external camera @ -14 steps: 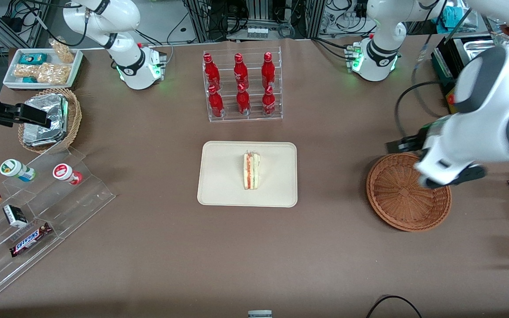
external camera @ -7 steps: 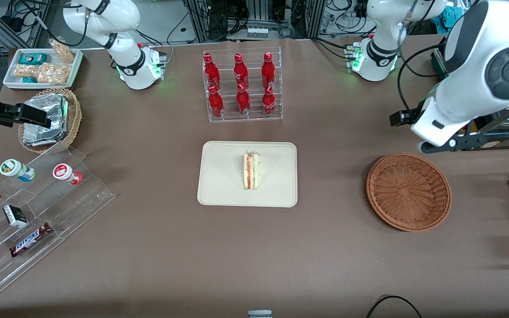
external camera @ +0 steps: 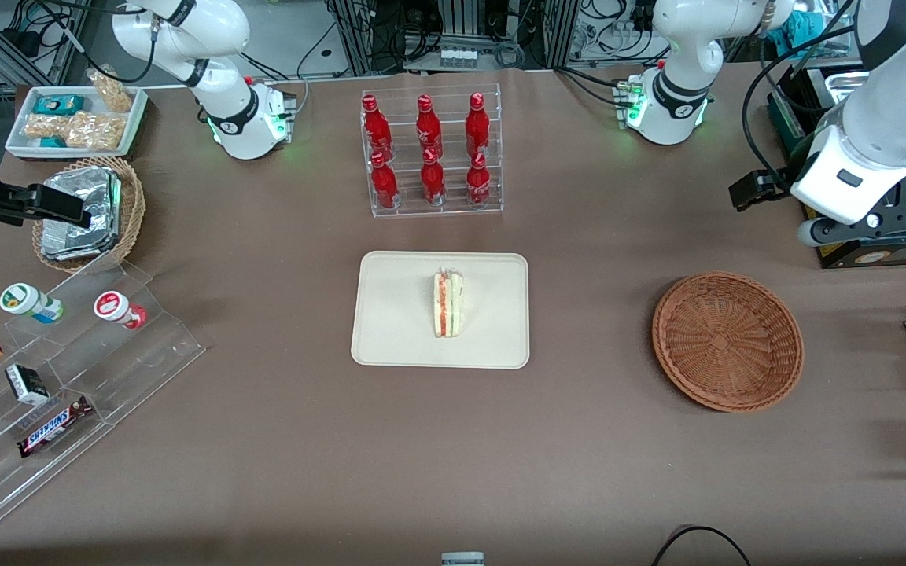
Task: Place sandwich from basket to tray
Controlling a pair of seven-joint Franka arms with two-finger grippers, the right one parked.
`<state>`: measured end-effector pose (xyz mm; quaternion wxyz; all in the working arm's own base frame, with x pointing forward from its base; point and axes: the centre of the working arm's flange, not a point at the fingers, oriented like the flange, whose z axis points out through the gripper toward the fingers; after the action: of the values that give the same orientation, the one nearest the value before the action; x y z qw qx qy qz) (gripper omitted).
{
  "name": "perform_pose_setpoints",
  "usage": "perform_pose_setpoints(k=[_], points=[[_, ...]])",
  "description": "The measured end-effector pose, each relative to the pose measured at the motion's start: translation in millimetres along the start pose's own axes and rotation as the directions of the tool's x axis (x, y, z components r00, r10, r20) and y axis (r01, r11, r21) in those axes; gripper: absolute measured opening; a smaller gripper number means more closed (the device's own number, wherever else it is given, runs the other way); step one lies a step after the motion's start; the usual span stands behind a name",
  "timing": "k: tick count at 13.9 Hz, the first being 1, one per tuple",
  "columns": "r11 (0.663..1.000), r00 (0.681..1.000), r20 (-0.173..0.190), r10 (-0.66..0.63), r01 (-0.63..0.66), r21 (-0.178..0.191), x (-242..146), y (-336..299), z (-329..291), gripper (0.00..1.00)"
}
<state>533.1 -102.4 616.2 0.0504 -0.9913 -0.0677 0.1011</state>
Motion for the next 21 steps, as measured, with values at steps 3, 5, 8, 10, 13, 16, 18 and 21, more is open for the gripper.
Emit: perform_pose_setpoints(k=[3,5,8,10,13,16,18,21], points=[[1.000,1.000,0.010,-0.022,0.022,0.002,4.0,0.0,4.7,1.00],[0.998,0.996,0.078,-0.052,0.049,0.030,-3.2,-3.6,10.8,1.00],[0.997,0.994,0.080,-0.072,0.070,0.029,-1.8,-8.6,10.8,1.00],[0.996,0.994,0.067,-0.084,0.082,0.019,1.0,-14.8,8.0,1.00],[0.998,0.996,0.063,-0.065,0.065,0.000,0.5,-15.7,3.8,1.00],[0.999,0.998,0.056,-0.034,0.034,-0.008,0.7,-18.2,0.4,1.00],[0.999,0.998,0.051,-0.037,0.038,-0.022,3.1,-22.5,-0.3,1.00],[0.999,0.998,0.055,-0.035,0.038,-0.039,3.5,-22.5,-0.3,1.00]])
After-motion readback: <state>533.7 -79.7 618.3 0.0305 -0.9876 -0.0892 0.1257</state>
